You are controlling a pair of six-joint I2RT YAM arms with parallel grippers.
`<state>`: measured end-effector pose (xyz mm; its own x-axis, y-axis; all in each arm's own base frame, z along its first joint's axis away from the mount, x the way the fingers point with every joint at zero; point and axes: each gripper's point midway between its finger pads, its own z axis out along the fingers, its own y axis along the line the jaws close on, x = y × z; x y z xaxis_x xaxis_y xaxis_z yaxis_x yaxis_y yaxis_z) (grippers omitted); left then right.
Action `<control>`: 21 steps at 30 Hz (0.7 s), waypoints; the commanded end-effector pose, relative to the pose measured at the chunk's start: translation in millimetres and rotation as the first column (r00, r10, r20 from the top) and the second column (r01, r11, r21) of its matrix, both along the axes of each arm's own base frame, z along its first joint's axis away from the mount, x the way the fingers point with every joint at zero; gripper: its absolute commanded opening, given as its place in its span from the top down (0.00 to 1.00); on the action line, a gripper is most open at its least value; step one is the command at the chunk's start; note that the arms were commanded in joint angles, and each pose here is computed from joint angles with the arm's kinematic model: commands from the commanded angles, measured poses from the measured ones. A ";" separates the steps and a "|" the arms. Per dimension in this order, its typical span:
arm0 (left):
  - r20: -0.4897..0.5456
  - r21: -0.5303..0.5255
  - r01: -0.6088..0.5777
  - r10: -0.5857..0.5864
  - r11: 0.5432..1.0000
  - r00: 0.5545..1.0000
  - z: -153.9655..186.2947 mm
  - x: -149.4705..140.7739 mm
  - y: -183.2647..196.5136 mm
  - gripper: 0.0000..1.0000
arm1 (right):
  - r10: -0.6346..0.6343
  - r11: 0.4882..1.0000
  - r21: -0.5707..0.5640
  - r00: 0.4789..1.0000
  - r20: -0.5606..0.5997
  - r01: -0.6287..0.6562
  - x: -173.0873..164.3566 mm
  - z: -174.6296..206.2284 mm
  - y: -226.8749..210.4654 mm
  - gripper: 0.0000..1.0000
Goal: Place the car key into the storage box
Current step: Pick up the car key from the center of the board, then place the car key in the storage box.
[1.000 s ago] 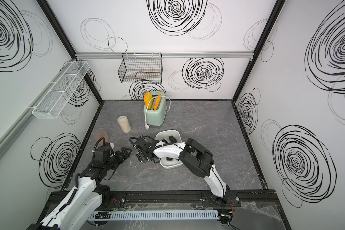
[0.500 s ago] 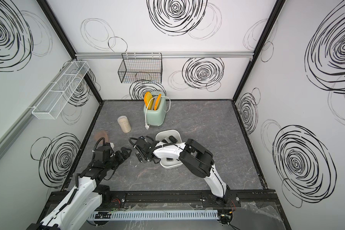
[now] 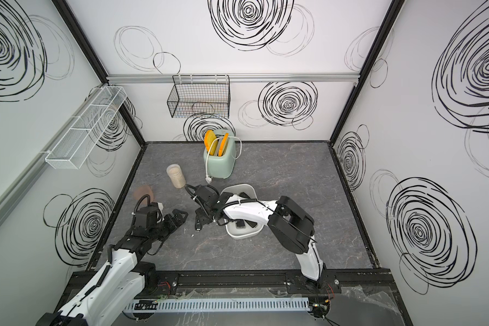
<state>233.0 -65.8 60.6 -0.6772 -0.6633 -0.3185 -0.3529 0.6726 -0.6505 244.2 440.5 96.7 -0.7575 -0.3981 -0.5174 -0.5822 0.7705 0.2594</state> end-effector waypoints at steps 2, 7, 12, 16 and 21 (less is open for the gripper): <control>0.044 0.006 0.023 -0.024 1.000 0.999 12.0 8.4 -2.5 0.02 | -0.043 0.989 0.144 0.998 0.048 0.036 16.9 56.5 -6.8 0.74; 0.052 0.023 0.038 -0.039 0.999 0.998 18.1 12.2 -3.2 0.02 | -0.104 0.981 0.170 0.992 0.076 0.090 33.8 75.1 -37.2 0.74; 0.046 0.051 0.060 -0.063 0.997 0.997 21.1 16.3 -5.8 0.02 | -0.174 0.976 0.147 0.981 0.090 0.160 47.9 73.1 -77.5 0.74; 0.037 0.082 0.089 -0.093 0.993 0.995 23.4 19.9 -10.6 0.02 | -0.231 0.968 0.119 0.969 0.090 0.219 54.2 63.4 -111.2 0.74; 0.021 0.135 0.138 -0.142 0.981 0.990 26.4 23.9 -18.0 0.02 | -0.291 0.956 0.064 0.953 0.083 0.286 56.9 43.0 -148.2 0.74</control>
